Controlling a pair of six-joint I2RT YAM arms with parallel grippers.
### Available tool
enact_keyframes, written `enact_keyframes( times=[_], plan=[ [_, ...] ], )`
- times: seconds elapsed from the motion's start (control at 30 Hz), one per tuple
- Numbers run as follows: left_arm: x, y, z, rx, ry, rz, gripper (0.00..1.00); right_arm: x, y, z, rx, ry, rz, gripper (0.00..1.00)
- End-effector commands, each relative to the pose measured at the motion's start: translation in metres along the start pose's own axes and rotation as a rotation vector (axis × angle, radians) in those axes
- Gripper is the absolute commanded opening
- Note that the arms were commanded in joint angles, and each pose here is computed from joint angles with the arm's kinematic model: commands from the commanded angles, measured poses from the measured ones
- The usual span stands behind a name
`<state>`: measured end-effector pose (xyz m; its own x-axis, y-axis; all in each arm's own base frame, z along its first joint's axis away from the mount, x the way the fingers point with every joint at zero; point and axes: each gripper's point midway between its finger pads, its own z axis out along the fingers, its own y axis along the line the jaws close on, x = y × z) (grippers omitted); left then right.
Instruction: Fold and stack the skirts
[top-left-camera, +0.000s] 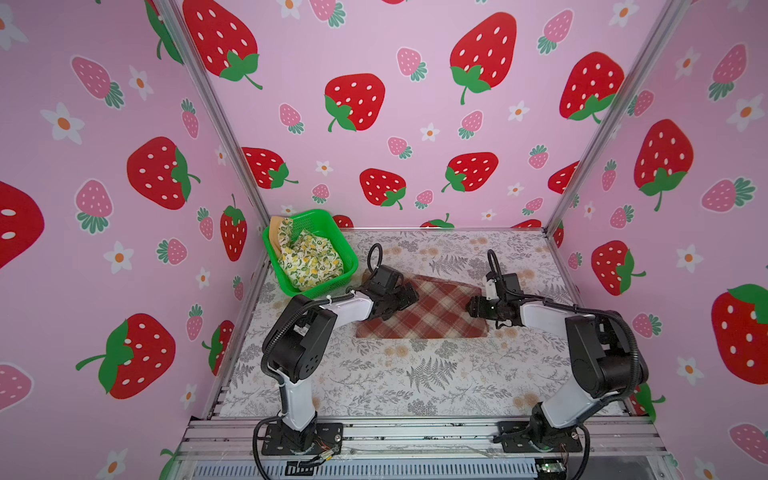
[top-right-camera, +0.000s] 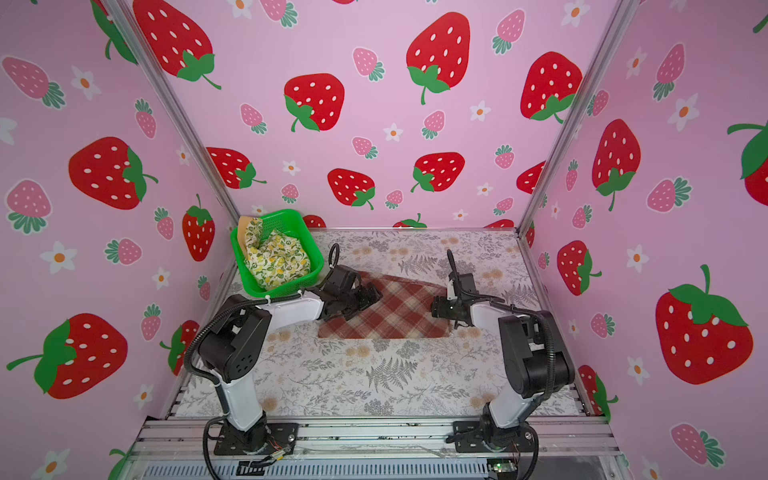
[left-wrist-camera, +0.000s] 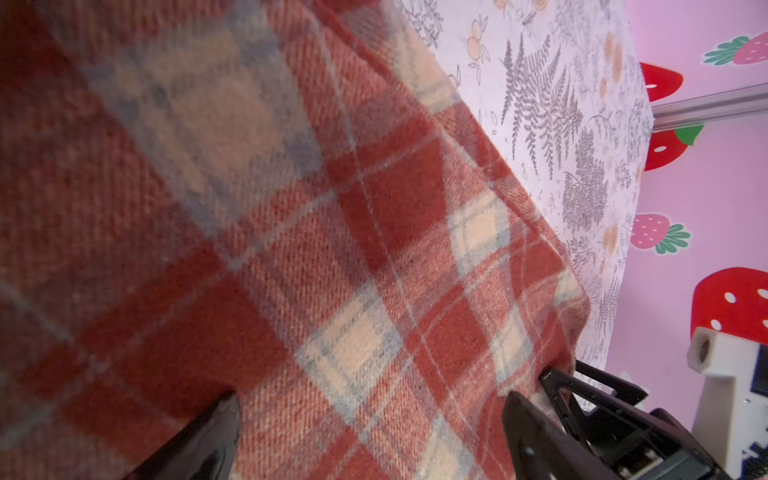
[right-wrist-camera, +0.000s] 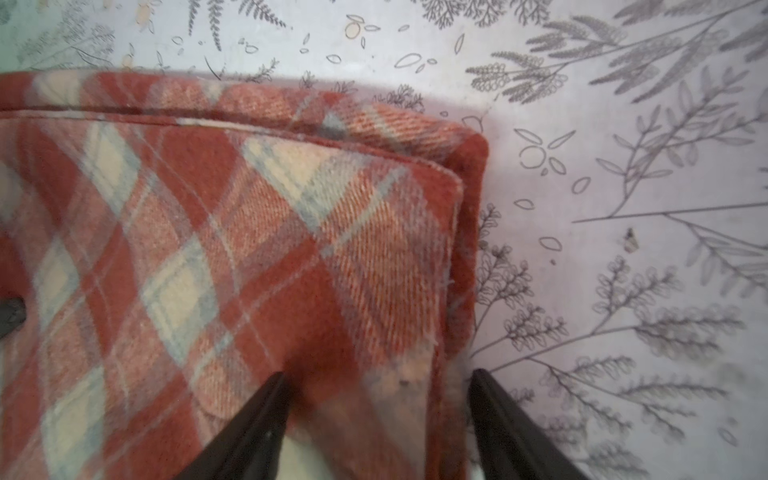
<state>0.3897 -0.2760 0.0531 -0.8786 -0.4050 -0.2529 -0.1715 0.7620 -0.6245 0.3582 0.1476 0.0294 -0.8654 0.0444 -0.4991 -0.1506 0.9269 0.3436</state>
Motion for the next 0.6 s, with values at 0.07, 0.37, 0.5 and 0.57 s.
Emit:
enact_keyframes(
  times=[0.07, 0.37, 0.5, 0.57],
  plan=[
    [-0.001, -0.002, 0.006, 0.008, 0.008, -0.014, 1.00, 0.064, -0.017, 0.012, 0.017, 0.183, 0.084, 0.60],
    [0.000, -0.003, 0.004, 0.020, 0.011, -0.012, 1.00, 0.048, -0.024, 0.008, 0.013, 0.144, 0.102, 0.24],
    [0.001, -0.019, -0.006, 0.047, 0.006, 0.021, 1.00, 0.029, -0.027, 0.002, 0.029, 0.130, 0.078, 0.12],
    [0.003, -0.030, -0.011, 0.065, 0.003, 0.042, 1.00, 0.018, -0.031, -0.004, 0.056, 0.121, 0.054, 0.11]
  ],
)
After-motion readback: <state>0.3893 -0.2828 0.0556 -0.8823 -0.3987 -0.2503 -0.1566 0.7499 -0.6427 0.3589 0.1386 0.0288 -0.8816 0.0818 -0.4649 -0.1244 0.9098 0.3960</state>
